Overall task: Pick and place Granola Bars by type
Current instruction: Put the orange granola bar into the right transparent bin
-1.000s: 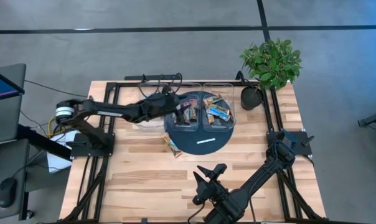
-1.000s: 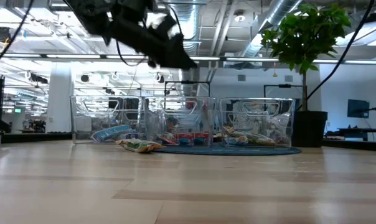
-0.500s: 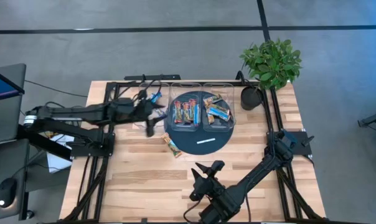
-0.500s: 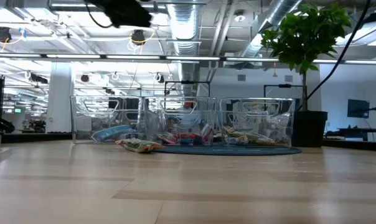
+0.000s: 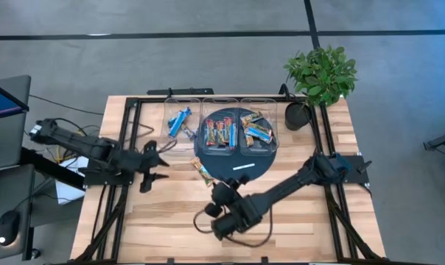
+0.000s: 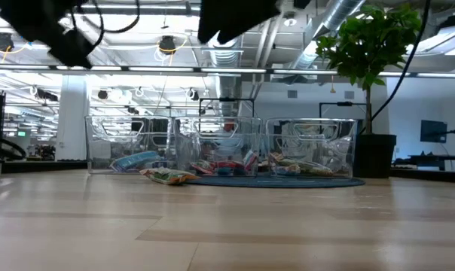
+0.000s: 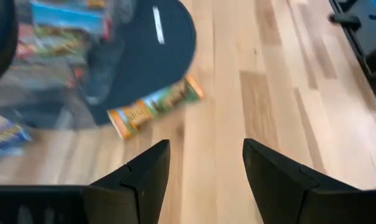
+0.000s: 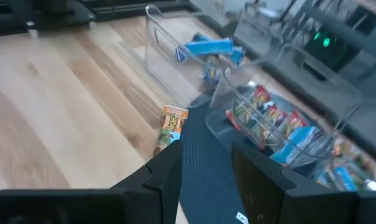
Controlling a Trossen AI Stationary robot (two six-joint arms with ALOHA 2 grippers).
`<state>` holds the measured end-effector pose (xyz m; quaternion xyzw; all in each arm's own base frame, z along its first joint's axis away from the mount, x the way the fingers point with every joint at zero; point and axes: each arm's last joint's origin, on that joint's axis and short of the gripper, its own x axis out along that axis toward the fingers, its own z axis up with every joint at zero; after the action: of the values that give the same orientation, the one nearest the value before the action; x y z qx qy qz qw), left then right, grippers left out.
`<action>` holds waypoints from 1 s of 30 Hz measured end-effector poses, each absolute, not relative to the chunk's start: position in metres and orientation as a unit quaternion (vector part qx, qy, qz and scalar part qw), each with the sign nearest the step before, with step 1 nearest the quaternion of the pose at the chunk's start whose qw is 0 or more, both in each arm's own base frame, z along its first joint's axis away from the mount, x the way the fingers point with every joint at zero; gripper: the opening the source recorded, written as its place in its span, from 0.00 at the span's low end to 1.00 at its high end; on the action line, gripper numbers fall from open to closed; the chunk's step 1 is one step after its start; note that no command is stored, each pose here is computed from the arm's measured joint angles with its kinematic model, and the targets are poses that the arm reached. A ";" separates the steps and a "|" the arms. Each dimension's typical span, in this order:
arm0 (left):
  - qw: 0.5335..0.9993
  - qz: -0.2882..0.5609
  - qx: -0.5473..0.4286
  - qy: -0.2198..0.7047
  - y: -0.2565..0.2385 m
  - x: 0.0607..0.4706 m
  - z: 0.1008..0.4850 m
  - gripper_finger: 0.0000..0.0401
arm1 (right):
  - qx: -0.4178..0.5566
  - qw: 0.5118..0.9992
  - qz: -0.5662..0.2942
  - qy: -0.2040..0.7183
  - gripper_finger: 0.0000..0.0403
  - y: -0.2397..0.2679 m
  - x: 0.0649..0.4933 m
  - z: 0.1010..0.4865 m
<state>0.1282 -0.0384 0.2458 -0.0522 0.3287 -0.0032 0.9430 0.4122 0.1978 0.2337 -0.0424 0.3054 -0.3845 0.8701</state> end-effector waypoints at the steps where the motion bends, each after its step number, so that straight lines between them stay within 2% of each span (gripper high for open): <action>1: 0.942 -0.004 -0.055 0.331 -0.041 0.125 0.238 0.50 | -0.033 0.869 -0.386 0.307 0.33 0.194 0.415 0.234; 5: 0.945 -0.015 -0.068 0.320 -0.051 0.118 0.210 0.50 | -0.013 0.871 -0.379 0.311 0.33 0.182 0.427 0.234; 12: 0.956 -0.044 -0.068 0.282 -0.068 0.113 0.178 0.50 | 0.017 0.885 -0.309 0.347 0.33 0.165 0.450 0.233; 22: 0.969 -0.063 -0.040 0.236 -0.086 0.100 0.168 0.50 | -0.009 0.876 -0.265 0.403 0.33 0.150 0.482 0.169; 30: 0.976 -0.045 -0.024 0.213 -0.095 0.090 0.166 0.50 | 0.003 0.872 -0.281 0.400 0.33 0.145 0.482 0.168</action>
<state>0.0902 -0.0955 0.1661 -0.0237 0.2132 -0.0450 0.9757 0.4820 0.1449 0.1685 0.0028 0.4004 -0.2809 0.8722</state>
